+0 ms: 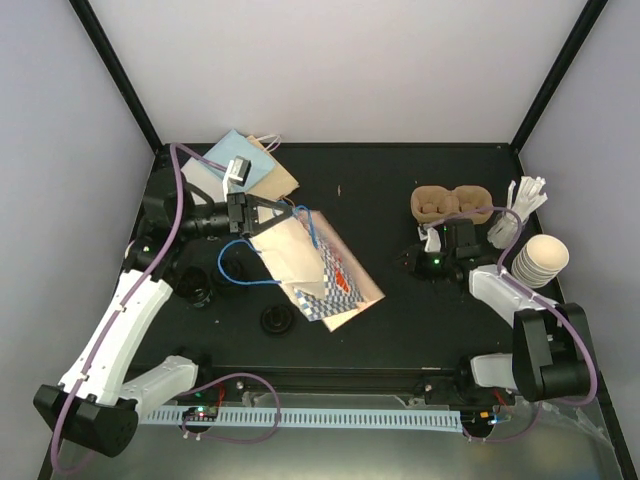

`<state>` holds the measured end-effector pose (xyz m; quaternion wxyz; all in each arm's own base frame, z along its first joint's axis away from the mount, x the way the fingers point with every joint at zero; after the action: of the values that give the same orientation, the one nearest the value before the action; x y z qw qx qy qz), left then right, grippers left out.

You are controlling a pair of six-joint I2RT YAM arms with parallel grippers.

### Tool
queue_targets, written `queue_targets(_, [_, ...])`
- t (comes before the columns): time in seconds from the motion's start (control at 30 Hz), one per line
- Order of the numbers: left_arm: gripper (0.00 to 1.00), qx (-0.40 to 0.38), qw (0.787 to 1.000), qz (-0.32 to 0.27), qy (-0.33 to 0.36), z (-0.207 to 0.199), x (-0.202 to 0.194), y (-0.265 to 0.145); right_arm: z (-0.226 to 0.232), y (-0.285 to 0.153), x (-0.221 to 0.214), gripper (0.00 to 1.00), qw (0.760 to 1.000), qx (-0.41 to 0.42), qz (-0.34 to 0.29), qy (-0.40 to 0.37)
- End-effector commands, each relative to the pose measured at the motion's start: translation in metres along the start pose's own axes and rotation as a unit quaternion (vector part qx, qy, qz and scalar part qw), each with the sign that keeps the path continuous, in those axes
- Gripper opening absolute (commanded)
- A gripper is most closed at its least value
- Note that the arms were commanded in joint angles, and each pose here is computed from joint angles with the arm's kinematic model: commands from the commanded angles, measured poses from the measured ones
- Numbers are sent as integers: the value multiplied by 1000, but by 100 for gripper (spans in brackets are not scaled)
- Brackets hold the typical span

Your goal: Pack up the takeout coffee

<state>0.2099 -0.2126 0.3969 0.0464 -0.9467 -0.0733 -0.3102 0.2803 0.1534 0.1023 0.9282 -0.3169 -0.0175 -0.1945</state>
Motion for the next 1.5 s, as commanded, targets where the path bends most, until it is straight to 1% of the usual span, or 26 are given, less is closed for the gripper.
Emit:
queue_targets(0.0, [2, -17, 997, -26, 64, -33, 19, -5, -10, 0, 2, 22, 999, -42, -19, -21])
queue_targets(0.2, [2, -5, 998, -23, 57, -24, 19, -2, 7, -9, 6, 30, 997, -48, -21, -62])
queue_targets(0.3, [2, 4, 999, -17, 49, -14, 17, 1, 30, -19, 6, 35, 993, -46, -28, -101])
queue_targets(0.4, [2, 12, 999, -15, 43, -5, 16, 4, 56, -27, 3, 37, 988, -49, -32, -144])
queue_targets(0.57, [2, 24, 999, -11, 31, 12, 14, 10, 106, -45, -6, 37, 975, -38, -44, -216])
queue_targets(0.77, [1, 23, 1000, 8, 14, 27, 8, 26, 165, -75, -17, 46, 952, 16, -81, -296])
queue_targets(0.93, [2, 20, 1000, 21, 5, 35, 4, 42, 202, -88, -27, 53, 934, 51, -88, -342])
queue_targets(1.03, [1, 23, 999, 23, 2, 39, 2, 49, 216, -88, -35, 56, 927, 57, -78, -363])
queue_targets(1.23, [1, 26, 999, 26, -3, 43, -3, 55, 232, -88, -52, 58, 913, 59, -73, -397])
queue_targets(1.4, [1, 25, 999, 27, -5, 44, -6, 57, 238, -92, -52, 58, 909, 57, -81, -405])
queue_targets(1.47, [1, 24, 999, 28, -4, 44, -6, 58, 240, -93, -48, 61, 909, 55, -90, -403])
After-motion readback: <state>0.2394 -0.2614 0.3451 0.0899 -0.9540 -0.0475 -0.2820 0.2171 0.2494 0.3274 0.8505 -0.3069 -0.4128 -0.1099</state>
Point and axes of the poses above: each gripper's point midway between its finger pads, its own y axis out along the fingers, its own z axis along the line the jaws close on, x = y × z, the point moved 1 cm from there along -y, back along the fingers, and after that the axes turned 11 degrees about y, right-handed, at the moved point
